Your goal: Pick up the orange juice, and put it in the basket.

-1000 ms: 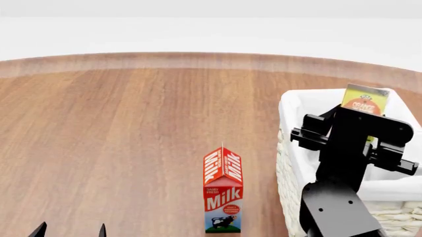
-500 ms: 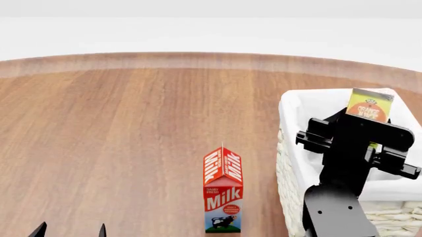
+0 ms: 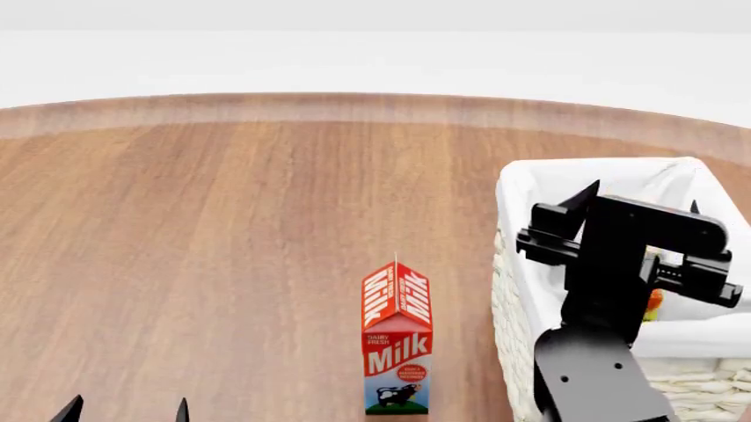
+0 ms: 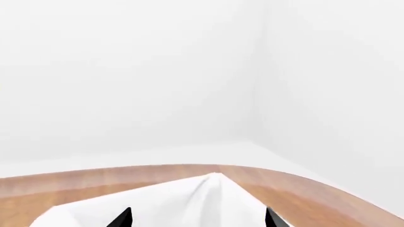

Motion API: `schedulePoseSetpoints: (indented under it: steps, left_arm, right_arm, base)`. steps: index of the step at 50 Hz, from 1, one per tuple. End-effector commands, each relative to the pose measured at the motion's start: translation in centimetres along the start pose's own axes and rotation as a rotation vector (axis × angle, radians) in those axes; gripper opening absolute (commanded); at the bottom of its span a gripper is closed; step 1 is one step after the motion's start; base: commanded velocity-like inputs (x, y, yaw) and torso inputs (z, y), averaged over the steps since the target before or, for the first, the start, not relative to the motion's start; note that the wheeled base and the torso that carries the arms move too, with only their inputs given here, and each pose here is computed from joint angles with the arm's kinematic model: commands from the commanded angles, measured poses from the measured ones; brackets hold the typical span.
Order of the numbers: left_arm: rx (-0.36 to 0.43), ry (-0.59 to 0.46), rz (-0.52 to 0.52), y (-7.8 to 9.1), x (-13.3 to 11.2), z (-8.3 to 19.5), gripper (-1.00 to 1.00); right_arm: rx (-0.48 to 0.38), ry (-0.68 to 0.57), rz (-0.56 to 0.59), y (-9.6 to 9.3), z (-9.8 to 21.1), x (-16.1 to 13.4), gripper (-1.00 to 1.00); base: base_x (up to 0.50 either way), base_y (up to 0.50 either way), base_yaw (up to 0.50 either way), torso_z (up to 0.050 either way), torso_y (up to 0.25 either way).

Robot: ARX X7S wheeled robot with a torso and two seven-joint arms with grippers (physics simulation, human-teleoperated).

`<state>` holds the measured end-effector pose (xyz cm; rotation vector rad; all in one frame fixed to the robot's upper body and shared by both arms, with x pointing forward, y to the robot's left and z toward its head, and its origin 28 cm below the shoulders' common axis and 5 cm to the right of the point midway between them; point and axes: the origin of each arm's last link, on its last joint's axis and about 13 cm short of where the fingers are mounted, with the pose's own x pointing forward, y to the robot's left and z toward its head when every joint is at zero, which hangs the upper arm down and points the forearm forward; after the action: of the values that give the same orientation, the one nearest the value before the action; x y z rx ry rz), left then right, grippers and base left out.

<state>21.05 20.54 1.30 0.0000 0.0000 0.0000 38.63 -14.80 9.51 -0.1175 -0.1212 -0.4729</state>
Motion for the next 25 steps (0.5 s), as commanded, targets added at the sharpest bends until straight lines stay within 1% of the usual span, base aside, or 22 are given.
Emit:
schedulePoseSetpoints:
  steps: [1,5,7,10,25]
  left_arm:
    - [0.000,0.000,0.000,0.0,0.0,0.0,1.00]
    - [0.000,0.000,0.000,0.0,0.0,0.0,1.00]
    - [0.000,0.000,0.000,0.0,0.0,0.0,1.00]
    - [0.000,0.000,0.000,0.0,0.0,0.0,1.00]
    - [0.000,0.000,0.000,0.0,0.0,0.0,1.00]
  right_arm:
    - [0.025,-0.044,0.023,-0.5,1.7,-1.4,1.00]
    - [0.027,-0.049,0.026,-0.6,1.9,-1.6,1.00]
    - [0.042,-0.084,0.037,-1.2,3.1,-2.6,1.00]
    - [0.046,-0.098,0.043,-1.4,3.5,-3.0,1.00]
    - [0.066,-0.181,0.099,-1.6,5.7,-4.6,1.00]
  base:
    - [0.00,0.00,0.00,0.000,0.000]
    - [0.00,0.00,0.00,0.000,0.000]
    - [0.00,0.00,0.00,0.000,0.000]
    - [0.00,0.00,0.00,0.003,0.000]
    - [0.00,0.00,0.00,0.000,0.000]
